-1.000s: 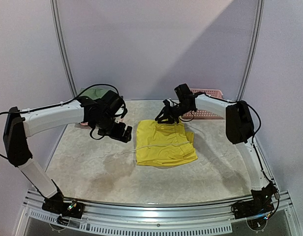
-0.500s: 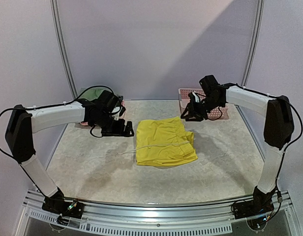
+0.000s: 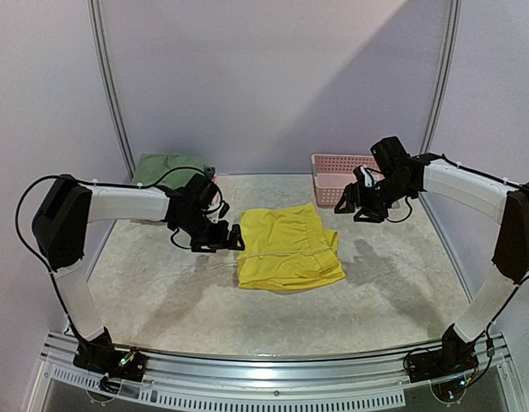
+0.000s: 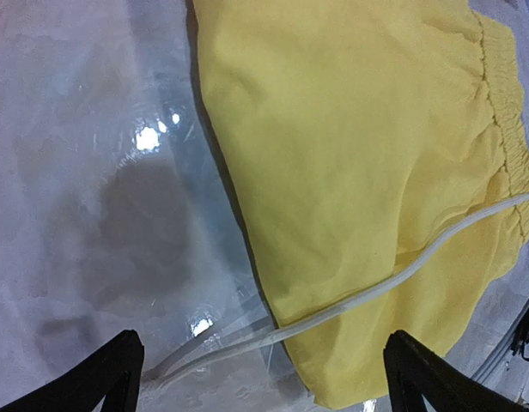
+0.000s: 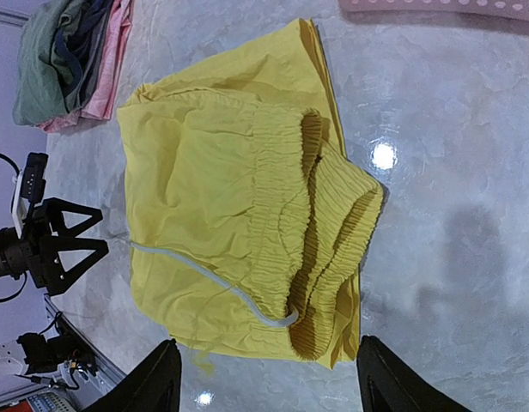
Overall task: Fold and stack the mixed laundry pile
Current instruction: Pick up the square-folded shorts from the center of the board.
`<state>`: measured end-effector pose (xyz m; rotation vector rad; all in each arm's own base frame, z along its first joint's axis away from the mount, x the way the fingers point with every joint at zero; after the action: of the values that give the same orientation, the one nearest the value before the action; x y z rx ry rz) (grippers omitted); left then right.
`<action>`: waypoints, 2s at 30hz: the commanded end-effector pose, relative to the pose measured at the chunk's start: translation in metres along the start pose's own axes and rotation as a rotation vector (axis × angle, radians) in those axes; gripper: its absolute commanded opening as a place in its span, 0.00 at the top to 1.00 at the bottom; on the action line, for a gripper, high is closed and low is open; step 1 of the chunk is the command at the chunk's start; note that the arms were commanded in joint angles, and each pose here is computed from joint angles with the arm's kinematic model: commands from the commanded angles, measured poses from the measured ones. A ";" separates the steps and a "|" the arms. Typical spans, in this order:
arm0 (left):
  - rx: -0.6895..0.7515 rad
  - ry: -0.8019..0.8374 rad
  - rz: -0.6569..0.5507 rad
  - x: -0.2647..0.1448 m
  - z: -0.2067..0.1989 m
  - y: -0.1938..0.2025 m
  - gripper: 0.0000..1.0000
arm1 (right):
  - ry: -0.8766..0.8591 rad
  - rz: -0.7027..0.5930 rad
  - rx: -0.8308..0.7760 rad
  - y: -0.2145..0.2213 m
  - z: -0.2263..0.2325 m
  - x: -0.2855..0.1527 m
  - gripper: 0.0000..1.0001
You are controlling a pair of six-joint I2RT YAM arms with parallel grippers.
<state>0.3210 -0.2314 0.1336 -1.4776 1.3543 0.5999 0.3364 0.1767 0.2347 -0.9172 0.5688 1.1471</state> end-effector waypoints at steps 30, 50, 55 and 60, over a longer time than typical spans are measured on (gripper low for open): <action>-0.105 0.255 0.094 0.119 -0.023 -0.042 0.57 | 0.039 0.038 0.055 0.022 -0.013 -0.006 0.27; 0.069 0.157 0.086 0.078 -0.050 -0.070 1.00 | 0.028 0.026 0.058 0.026 -0.016 -0.005 0.27; 0.107 0.103 0.101 0.065 -0.047 -0.077 1.00 | 0.022 0.028 0.059 0.026 -0.017 -0.001 0.27; 0.136 0.066 0.102 0.054 -0.043 -0.083 1.00 | 0.021 0.028 0.066 0.028 -0.019 0.001 0.27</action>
<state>0.4013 -0.3156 0.1184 -1.4109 1.5257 0.4956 0.3134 0.1660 0.2185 -0.8824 0.6392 1.1427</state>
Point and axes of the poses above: each gripper's point midway between its finger pads, its own x axis out along the fingers, its own z axis along the line the jaws close on, y = z × x, the point moved 9 cm from there along -x, back along the fingers, and after that the axes turned 2 degrees about x, right-handed, at the moved point
